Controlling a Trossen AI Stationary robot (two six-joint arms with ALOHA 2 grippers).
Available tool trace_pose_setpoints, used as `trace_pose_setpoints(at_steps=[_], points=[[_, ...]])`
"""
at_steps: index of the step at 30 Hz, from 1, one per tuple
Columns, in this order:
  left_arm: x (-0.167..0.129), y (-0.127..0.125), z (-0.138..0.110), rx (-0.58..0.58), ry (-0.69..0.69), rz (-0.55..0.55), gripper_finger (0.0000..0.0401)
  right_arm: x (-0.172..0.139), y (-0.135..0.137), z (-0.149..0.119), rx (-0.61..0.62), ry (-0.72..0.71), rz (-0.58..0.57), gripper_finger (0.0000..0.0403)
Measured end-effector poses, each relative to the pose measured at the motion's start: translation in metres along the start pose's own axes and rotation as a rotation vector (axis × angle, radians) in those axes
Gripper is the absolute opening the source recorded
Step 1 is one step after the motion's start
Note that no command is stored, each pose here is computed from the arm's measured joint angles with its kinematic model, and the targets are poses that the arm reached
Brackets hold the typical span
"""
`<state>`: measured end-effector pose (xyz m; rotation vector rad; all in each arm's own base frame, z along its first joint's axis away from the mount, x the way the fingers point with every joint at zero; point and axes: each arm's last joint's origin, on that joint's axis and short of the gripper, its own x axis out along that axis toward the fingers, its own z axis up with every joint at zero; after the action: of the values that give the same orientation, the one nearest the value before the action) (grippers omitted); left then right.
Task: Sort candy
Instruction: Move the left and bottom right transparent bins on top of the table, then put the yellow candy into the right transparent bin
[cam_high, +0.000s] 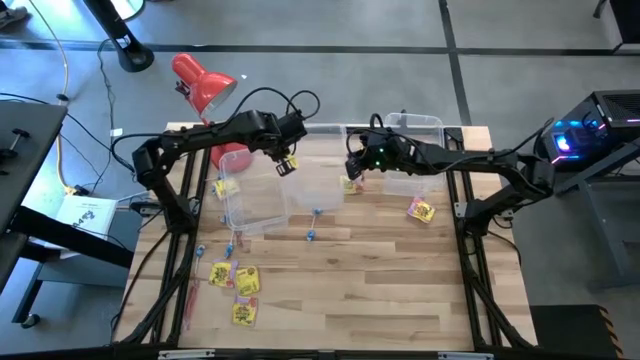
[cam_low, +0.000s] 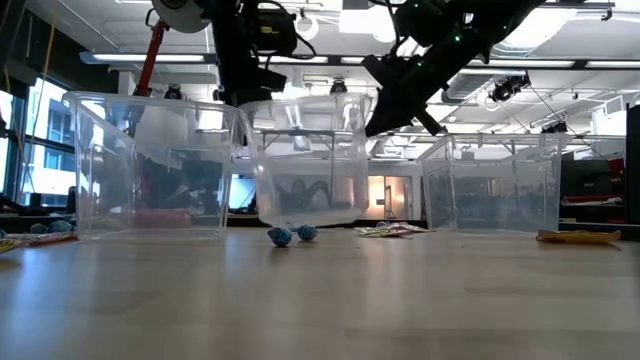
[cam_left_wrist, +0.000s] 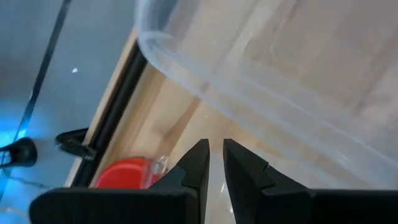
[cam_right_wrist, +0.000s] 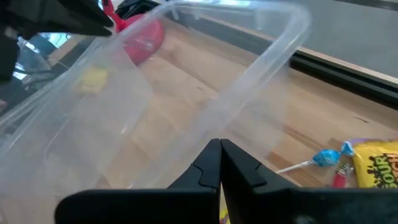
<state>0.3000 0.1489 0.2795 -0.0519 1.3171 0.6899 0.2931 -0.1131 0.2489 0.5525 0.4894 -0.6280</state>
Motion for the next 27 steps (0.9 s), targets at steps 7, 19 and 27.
trace_pose_setpoints(at_steps=[7, 19, 27], points=[[-0.021, 0.009, -0.006, -0.034, -0.064, 0.023, 0.0042, -0.001, -0.009, 0.006, -0.011, -0.012, -0.010, 0.0000], [-0.089, -0.023, 0.006, -0.054, -0.532, -0.367, 0.0015, -0.084, -0.002, 0.031, -0.245, 0.124, 0.042, 0.0000], [-0.105, -0.093, 0.001, 0.273, -0.615, -0.454, 0.0001, -0.134, 0.017, -0.024, -0.221, 0.469, 0.126, 0.0000]])
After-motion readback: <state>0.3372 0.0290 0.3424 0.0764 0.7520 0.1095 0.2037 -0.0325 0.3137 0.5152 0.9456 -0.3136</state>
